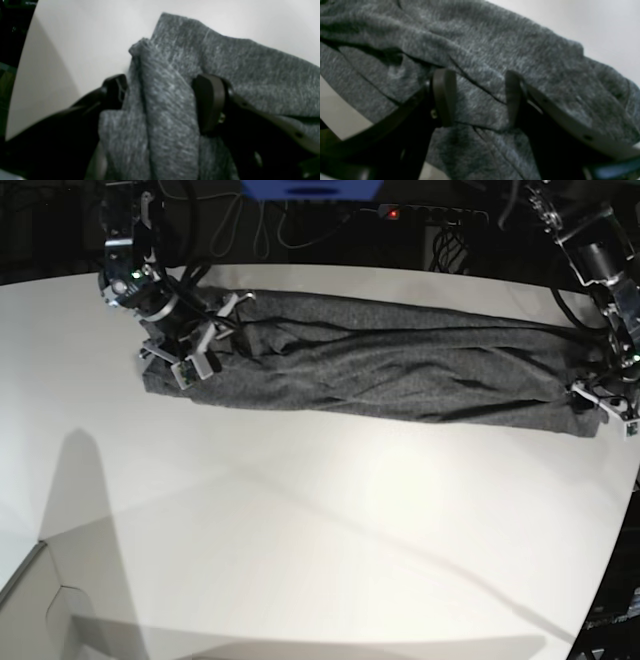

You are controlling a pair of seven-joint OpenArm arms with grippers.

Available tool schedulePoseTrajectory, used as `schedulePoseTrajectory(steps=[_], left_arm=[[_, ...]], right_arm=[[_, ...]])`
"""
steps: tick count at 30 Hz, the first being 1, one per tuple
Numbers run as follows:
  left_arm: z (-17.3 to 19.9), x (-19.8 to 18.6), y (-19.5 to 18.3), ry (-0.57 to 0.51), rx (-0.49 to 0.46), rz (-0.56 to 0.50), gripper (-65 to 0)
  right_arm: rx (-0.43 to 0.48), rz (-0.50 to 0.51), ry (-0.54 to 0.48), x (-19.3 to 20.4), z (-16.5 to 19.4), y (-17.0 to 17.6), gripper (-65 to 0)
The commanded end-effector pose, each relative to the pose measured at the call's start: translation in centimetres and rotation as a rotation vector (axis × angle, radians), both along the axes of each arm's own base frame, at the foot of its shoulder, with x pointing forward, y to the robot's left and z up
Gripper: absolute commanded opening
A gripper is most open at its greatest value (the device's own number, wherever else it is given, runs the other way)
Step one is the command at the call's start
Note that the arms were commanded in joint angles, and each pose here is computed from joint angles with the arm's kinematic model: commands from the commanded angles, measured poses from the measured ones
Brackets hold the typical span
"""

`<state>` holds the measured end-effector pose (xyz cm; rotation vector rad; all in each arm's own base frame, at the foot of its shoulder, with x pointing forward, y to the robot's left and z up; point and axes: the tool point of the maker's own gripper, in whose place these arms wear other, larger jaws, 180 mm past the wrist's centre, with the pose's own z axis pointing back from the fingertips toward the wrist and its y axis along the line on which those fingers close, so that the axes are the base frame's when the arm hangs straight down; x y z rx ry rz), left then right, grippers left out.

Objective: Layout the t-shirt on the table in an organized manner, then fold the t-shirt properly

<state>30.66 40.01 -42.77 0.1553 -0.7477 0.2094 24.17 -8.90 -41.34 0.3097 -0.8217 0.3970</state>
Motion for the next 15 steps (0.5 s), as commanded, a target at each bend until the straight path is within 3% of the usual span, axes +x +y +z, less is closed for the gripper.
schedulePoseTrajectory(steps=[1, 13, 15], left_arm=[[-0.6, -0.7, 0.7, 0.049, 0.014, 0.003, -23.5], [-4.1, -2.3, -1.2, 0.091, -0.069, 0.014, -24.2], [-4.6, -2.4, -2.1, 0.097, -0.084, 0.009, -28.5]], right_arm=[[0.020, 0.007, -0.043, 0.7, 1.1, 0.3, -33.6], [0.016, 0.008, -0.056, 1.2, 1.4, 0.2, -33.6], [0.016, 0.008, -0.059, 1.3, 1.5, 0.2, -33.6]])
